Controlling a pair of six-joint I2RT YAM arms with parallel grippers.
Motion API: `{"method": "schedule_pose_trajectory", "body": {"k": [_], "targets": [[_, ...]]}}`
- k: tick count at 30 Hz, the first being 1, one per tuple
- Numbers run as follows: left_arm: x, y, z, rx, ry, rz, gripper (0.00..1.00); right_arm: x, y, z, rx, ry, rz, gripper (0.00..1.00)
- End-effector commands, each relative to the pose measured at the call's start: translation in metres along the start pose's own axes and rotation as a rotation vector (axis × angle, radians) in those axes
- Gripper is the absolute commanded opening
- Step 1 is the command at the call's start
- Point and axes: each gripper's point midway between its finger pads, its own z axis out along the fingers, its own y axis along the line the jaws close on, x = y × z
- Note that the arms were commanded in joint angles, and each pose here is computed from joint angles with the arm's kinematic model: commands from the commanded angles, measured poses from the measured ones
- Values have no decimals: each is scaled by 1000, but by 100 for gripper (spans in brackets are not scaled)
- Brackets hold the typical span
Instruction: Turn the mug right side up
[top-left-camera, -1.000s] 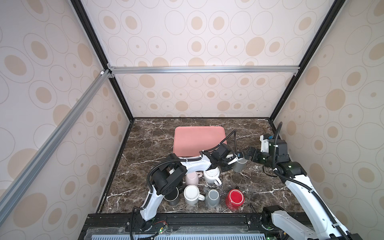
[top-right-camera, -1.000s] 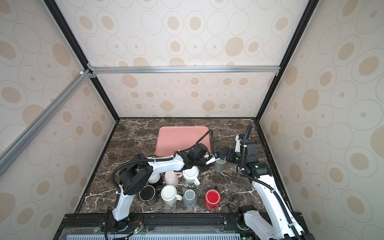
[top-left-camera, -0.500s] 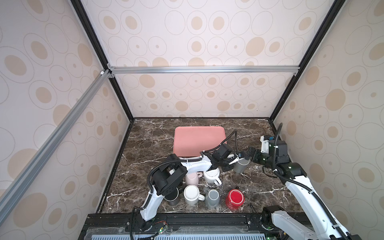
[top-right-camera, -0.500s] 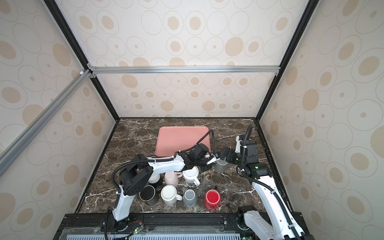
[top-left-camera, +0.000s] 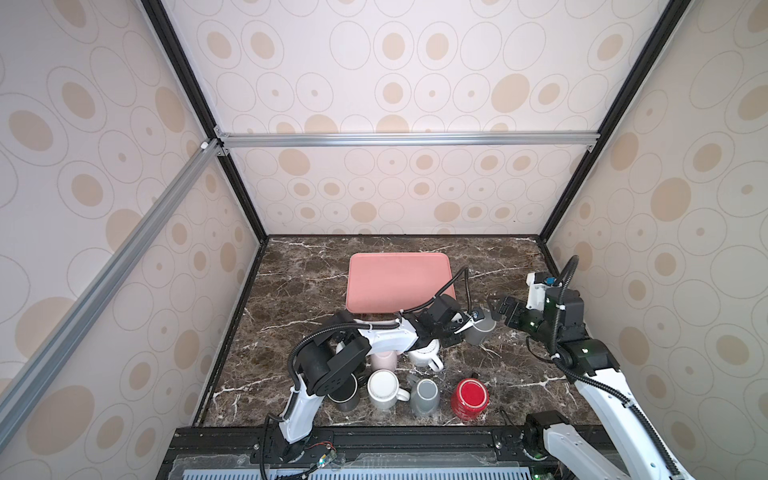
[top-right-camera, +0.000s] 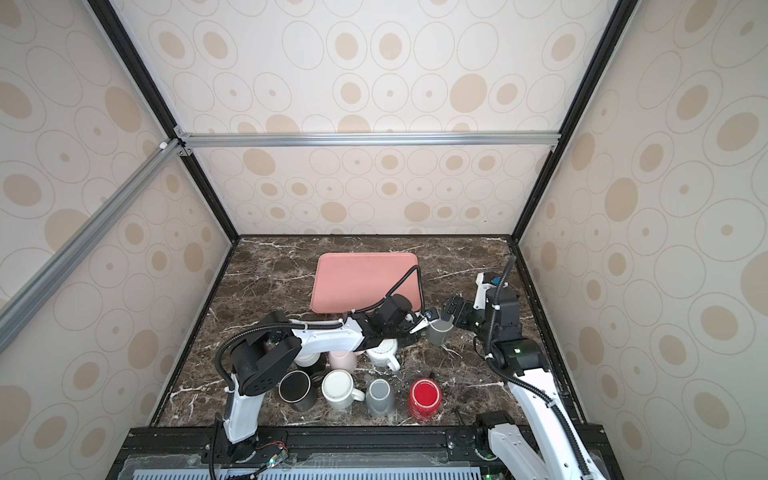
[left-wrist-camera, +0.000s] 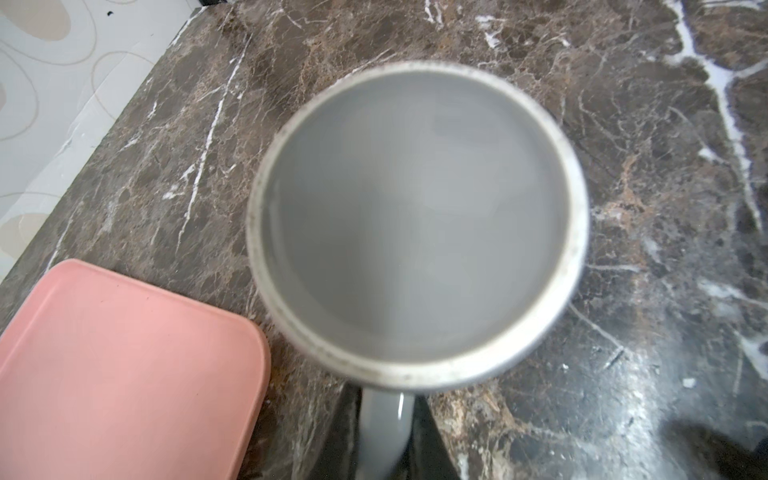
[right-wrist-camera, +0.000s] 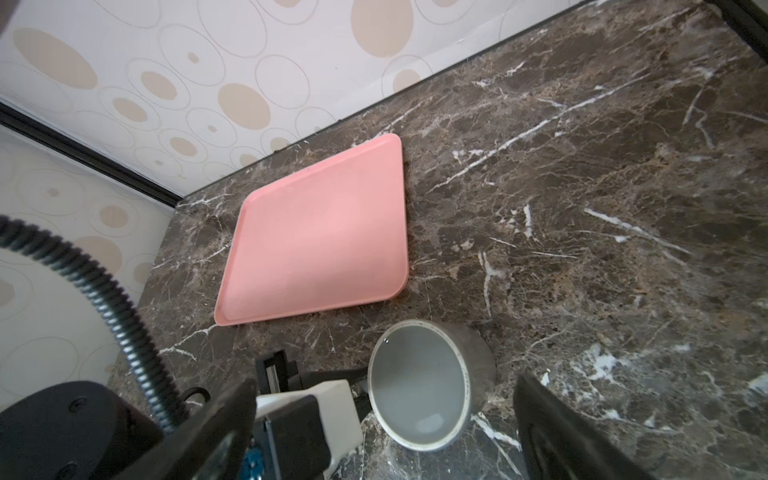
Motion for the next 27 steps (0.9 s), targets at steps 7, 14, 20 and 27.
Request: {"method": "schedule_pose_trajectory", "body": {"k": [7, 14, 20, 27], "targets": [[-106, 65, -86, -188, -414, -119, 0, -41, 31, -38, -175, -280, -10, 100], [-113, 101, -163, -230, -605, -261, 0, -52, 64, -46, -389, -347, 14, 99], [-92, 123, -237, -235, -778, -426, 0, -48, 89, -30, -571, -300, 55, 99], [-76, 119, -298, -224, -938, -509, 0, -17, 137, -8, -767, -179, -92, 99]]}}
